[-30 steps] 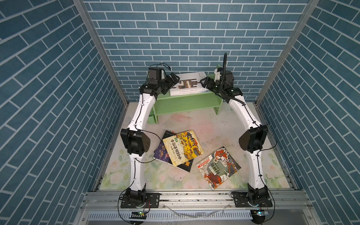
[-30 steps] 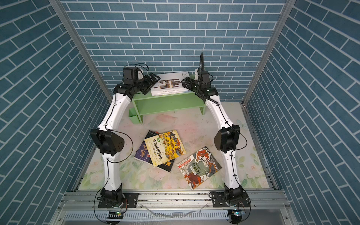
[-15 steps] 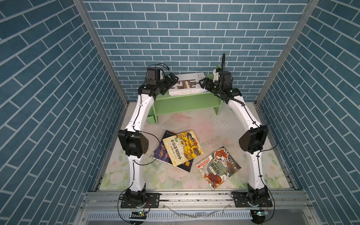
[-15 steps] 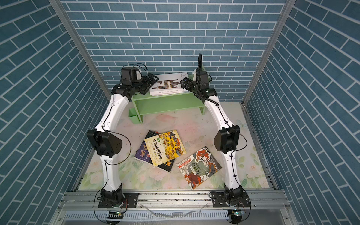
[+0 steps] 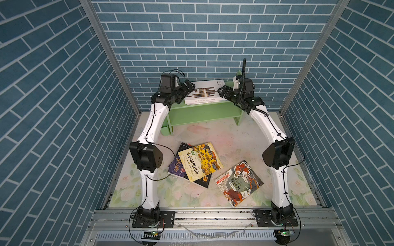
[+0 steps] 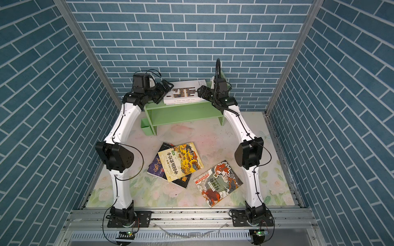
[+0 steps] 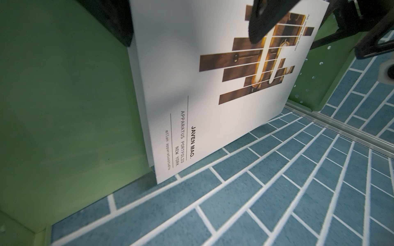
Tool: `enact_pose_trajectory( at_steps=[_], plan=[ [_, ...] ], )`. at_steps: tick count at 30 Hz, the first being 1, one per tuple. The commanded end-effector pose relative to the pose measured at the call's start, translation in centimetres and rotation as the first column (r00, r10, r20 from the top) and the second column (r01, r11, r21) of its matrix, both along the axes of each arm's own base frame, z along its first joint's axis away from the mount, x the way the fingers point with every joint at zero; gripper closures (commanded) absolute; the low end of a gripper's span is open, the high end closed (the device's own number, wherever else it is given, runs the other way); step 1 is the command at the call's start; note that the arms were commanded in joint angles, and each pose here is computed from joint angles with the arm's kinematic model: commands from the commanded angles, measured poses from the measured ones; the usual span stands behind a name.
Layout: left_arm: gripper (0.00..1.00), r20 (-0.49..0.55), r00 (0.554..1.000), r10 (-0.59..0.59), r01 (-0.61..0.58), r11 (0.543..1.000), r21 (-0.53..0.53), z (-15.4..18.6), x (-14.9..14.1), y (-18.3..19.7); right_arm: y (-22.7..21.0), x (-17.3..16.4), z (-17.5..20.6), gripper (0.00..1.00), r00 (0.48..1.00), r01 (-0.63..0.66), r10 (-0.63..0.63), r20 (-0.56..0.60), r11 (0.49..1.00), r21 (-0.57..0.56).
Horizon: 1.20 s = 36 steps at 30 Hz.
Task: Stacking books/files
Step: Place the book at the bookshelf.
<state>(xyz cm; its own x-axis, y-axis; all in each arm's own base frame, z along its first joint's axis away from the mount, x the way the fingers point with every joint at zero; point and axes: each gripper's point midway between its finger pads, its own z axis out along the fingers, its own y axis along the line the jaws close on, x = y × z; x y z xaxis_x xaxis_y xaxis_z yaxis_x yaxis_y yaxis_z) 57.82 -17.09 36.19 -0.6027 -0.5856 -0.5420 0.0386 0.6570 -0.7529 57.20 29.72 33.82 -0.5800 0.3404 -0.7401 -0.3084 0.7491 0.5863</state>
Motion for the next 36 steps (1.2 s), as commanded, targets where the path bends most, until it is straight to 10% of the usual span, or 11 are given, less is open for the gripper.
enact_pose_trajectory(
  at_steps=[1, 36],
  plan=[
    [0.00, 0.027, 0.999, -0.037, 0.038, 0.999, -0.026, 1.3, -1.2, -1.2, 0.5, -1.6, 2.2, 0.15, 0.999, -0.028, 0.028, 0.032, 1.000, -0.011],
    [0.00, 0.079, 0.996, 0.037, -0.044, 0.995, 0.088, 4.1, -3.8, 3.3, -5.5, -2.2, 5.2, 0.10, 0.983, 0.163, -0.156, 0.094, 0.983, -0.078]
  ],
)
